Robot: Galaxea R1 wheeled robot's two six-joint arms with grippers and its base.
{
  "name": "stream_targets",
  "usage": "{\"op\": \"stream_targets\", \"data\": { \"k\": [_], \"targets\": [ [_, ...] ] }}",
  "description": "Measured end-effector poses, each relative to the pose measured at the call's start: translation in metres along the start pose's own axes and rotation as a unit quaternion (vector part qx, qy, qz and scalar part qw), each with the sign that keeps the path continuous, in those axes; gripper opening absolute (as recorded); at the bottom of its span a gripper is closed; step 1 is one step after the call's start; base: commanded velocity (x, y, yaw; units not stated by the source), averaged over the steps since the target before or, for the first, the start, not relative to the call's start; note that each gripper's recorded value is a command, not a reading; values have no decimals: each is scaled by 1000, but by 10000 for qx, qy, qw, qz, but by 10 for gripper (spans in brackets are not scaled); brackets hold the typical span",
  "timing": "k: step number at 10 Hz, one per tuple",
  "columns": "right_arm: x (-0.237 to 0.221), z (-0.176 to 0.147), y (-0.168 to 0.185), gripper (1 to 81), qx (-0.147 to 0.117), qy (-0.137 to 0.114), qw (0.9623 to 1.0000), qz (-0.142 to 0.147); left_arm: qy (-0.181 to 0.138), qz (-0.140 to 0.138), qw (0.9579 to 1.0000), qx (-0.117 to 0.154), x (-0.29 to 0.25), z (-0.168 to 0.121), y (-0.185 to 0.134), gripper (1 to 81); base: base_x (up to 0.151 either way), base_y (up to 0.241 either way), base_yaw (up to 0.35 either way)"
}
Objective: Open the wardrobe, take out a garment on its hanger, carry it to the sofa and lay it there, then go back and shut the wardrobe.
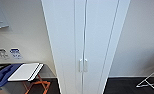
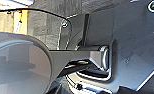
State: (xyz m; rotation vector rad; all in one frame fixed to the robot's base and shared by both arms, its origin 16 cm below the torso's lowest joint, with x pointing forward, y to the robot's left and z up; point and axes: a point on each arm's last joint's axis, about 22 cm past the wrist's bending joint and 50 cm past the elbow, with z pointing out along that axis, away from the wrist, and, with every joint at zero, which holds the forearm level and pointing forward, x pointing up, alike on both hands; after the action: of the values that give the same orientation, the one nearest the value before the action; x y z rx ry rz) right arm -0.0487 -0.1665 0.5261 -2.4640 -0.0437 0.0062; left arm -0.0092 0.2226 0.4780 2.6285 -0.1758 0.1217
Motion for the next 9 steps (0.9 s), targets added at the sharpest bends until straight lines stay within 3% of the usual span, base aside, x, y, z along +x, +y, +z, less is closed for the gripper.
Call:
{"op": "stream_targets", "data": {
  "k": [5,9],
  "targets": [
    [2,0,-1,811,16,5,10000,-76,-25,-15,10000,-16,-5,1,3,811,128,0,0],
    [2,-2,-2,811,32,6,10000,-81,-25,-15,10000,-16,-5,1,3,811,66,0,0]
  ]
}}
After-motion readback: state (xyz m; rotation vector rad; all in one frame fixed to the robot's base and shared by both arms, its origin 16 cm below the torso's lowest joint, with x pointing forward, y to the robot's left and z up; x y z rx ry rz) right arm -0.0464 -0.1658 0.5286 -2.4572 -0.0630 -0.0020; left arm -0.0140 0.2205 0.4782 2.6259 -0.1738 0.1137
